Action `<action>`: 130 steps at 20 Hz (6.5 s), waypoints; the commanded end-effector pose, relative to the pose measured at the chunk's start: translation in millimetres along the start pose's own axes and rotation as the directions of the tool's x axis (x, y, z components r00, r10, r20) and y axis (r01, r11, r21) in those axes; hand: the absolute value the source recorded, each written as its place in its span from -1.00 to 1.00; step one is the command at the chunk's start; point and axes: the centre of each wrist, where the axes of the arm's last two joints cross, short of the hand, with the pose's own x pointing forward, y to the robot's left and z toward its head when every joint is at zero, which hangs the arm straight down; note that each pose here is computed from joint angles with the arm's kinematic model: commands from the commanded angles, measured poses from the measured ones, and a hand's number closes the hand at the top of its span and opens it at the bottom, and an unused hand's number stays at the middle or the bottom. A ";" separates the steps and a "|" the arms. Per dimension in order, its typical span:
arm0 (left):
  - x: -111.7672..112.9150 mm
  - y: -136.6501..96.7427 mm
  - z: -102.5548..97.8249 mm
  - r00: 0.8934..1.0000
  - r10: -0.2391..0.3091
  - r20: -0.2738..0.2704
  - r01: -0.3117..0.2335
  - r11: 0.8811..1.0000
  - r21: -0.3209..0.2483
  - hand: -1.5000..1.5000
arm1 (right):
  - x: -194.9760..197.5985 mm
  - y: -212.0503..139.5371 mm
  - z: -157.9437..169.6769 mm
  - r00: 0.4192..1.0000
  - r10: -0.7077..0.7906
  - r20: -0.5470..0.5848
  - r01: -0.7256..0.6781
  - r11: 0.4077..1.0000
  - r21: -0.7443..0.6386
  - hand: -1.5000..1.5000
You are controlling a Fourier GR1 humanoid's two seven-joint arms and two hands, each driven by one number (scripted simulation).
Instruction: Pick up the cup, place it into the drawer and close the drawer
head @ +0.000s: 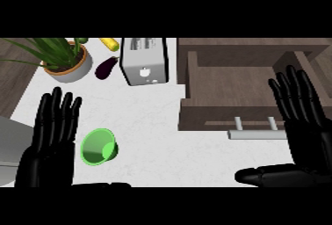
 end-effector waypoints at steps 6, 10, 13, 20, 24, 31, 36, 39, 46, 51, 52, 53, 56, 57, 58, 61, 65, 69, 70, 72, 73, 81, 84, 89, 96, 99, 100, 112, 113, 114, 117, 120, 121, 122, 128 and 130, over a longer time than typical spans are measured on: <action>-13.4 -7.2 -14.6 0.999 -0.002 -0.033 0.004 0.999 0.041 -1.00 | -10.5 -10.6 -6.6 1.000 -0.009 0.021 0.009 1.000 -0.001 -1.00; -20.3 5.3 16.1 0.999 0.002 -0.049 0.000 0.999 0.052 -1.00 | 5.9 -6.4 -3.2 1.000 -0.003 0.006 0.003 1.000 0.009 -1.00; -31.3 3.4 3.4 0.999 -0.012 -0.050 0.015 0.998 0.054 -1.00 | 5.1 0.3 -3.6 1.000 -0.011 -0.002 0.011 1.000 -0.014 -1.00; -36.5 18.4 23.8 0.991 -0.055 -0.122 0.066 0.994 0.089 -1.00 | -5.6 -16.2 6.8 1.000 0.005 0.006 -0.005 1.000 -0.018 -1.00; -59.3 29.3 24.1 0.987 -0.043 -0.157 0.062 0.992 0.114 -1.00 | 0.2 0.9 -17.7 1.000 0.003 0.011 -0.003 1.000 -0.002 -1.00; -90.4 63.1 33.8 0.977 -0.078 -0.199 0.113 0.978 0.175 -1.00 | 7.2 -15.2 -15.1 1.000 0.004 0.005 -0.004 1.000 -0.008 -1.00; -101.0 87.9 52.4 0.976 -0.088 -0.199 0.123 0.977 0.173 -1.00 | 18.6 -6.6 -8.7 1.000 0.017 0.002 -0.017 1.000 0.009 -1.00; -120.3 74.9 62.0 0.972 -0.071 -0.225 0.109 0.980 0.165 -1.00 | 16.4 -0.9 -5.0 1.000 -0.006 -0.002 0.006 1.000 0.016 -1.00; -157.0 94.2 82.4 0.958 -0.079 -0.274 0.127 0.979 0.159 -1.00 | 19.2 -8.0 -13.1 1.000 -0.003 0.018 0.003 1.000 0.008 -1.00; -164.9 91.1 76.5 0.962 -0.089 -0.258 0.140 0.972 0.187 -1.00 | 19.3 -24.9 -4.2 1.000 -0.018 0.026 0.017 1.000 0.008 -1.00; -163.1 104.6 62.0 0.961 -0.066 -0.270 0.121 0.974 0.192 -1.00 | 4.2 -8.7 -6.9 1.000 -0.008 0.010 0.008 1.000 0.026 -1.00; -178.0 99.5 78.6 0.965 -0.066 -0.253 0.120 0.972 0.204 -1.00 | 25.1 -6.1 -15.3 1.000 -0.023 0.008 0.023 1.000 0.009 -1.00; -182.4 95.6 63.8 0.966 -0.069 -0.251 0.123 0.971 0.207 -1.00 | 31.4 -3.7 -3.8 1.000 -0.004 -0.008 0.004 1.000 0.020 -1.00; -186.7 105.3 79.9 0.964 -0.081 -0.252 0.133 0.971 0.199 -1.00 | 20.2 -12.1 -6.8 1.000 0.000 -0.005 0.000 1.000 0.024 -1.00; -178.7 82.6 71.9 0.963 -0.074 -0.259 0.130 0.970 0.204 -1.00 | 23.1 9.5 -18.3 1.000 -0.004 0.010 0.004 1.000 0.026 -1.00; -194.5 113.6 94.4 0.960 -0.085 -0.266 0.144 0.966 0.214 -1.00 | 8.1 -27.4 -7.7 1.000 -0.009 0.008 0.008 1.000 0.030 -1.00; -203.3 99.6 71.2 0.955 -0.068 -0.287 0.130 0.971 0.202 -1.00 | 25.0 -14.7 -11.0 1.000 0.007 -0.005 -0.007 1.000 0.017 -1.00; -209.8 121.5 73.5 0.957 -0.071 -0.280 0.126 0.974 0.186 -1.00 | 17.5 -2.3 -7.5 1.000 -0.005 0.009 0.005 0.999 0.038 -1.00; -211.3 137.6 77.9 0.957 -0.074 -0.279 0.132 0.972 0.196 -1.00 | 25.9 3.1 -0.9 1.000 -0.008 0.006 0.008 1.000 0.024 -1.00; -225.0 118.4 90.8 0.962 -0.037 -0.271 0.093 0.977 0.194 -1.00 | 5.2 2.4 -15.9 1.000 -0.014 -0.004 0.014 1.000 0.011 -1.00; -210.7 129.9 73.0 0.964 -0.056 -0.259 0.107 0.977 0.184 -1.00 | 31.4 6.9 3.5 1.000 -0.024 0.003 0.024 0.999 0.030 -1.00; -234.6 105.6 83.7 0.968 0.025 -0.248 0.028 0.978 0.208 -1.00 | 7.6 -10.9 -7.7 1.000 -0.026 0.005 0.026 0.999 0.020 -1.00; -226.1 115.1 75.7 0.965 0.037 -0.259 0.017 0.979 0.204 -1.00 | 15.5 11.8 2.3 1.000 -0.028 0.007 0.027 0.999 0.030 -1.00; -232.0 112.0 75.4 0.967 0.103 -0.235 -0.061 0.982 0.180 -1.00 | 5.3 -24.4 -21.4 1.000 -0.019 -0.004 0.019 1.000 0.022 -1.00; -251.9 86.4 76.2 0.956 0.220 -0.195 -0.194 0.971 0.143 1.00 | 28.6 -20.9 -20.2 1.000 -0.011 -0.009 0.011 1.000 0.020 -1.00; -245.2 106.2 76.0 0.950 0.259 -0.174 -0.239 0.963 0.124 1.00 | 28.9 -21.6 10.4 1.000 -0.010 -0.018 0.011 1.000 0.028 -1.00; -254.1 100.3 77.1 0.953 0.255 -0.165 -0.239 0.965 0.110 1.00 | 16.7 -10.7 -15.9 1.000 -0.027 -0.013 0.027 0.999 0.027 -1.00; -240.1 122.0 28.4 0.992 0.118 -0.039 -0.112 0.983 0.147 1.00 | 25.7 -22.6 -6.8 1.000 -0.009 -0.005 0.009 1.000 0.023 -1.00; -233.2 125.8 29.3 0.993 0.117 -0.031 -0.111 0.983 0.147 1.00 | 23.9 -11.2 -7.9 1.000 -0.016 0.007 0.016 0.999 0.031 -1.00; -236.3 125.1 30.7 0.995 0.101 -0.016 -0.098 0.985 0.141 1.00 | 16.6 -14.1 8.6 1.000 -0.017 -0.003 0.017 0.999 0.028 -1.00; -235.2 127.0 22.4 0.992 0.122 0.042 -0.126 0.986 0.108 1.00 | 27.1 -10.5 6.3 1.000 0.006 -0.009 -0.005 0.999 0.035 -1.00; -217.9 126.2 3.2 0.984 0.163 0.074 -0.167 0.984 0.060 1.00 | 20.9 -30.9 2.1 1.000 -0.013 0.007 0.013 1.000 0.027 -1.00; -217.2 107.2 6.1 0.980 0.187 0.072 -0.190 0.981 0.029 1.00 | 17.0 -12.5 10.0 1.000 -0.011 0.003 0.011 1.000 0.011 -1.00; -209.2 110.5 -14.1 0.982 0.171 0.076 -0.172 0.985 0.002 1.00 | 15.8 -22.1 -11.4 1.000 -0.009 -0.013 0.009 1.000 0.009 -1.00; -163.7 71.1 -34.9 0.976 0.209 0.065 -0.200 0.973 -0.117 1.00 | 14.0 -13.6 3.4 1.000 -0.016 -0.025 0.017 1.000 0.014 -1.00; -150.8 60.7 -61.1 0.975 0.211 0.077 -0.199 0.970 -0.138 1.00 | 12.8 -29.1 -11.3 1.000 -0.003 -0.016 0.003 1.000 0.014 -1.00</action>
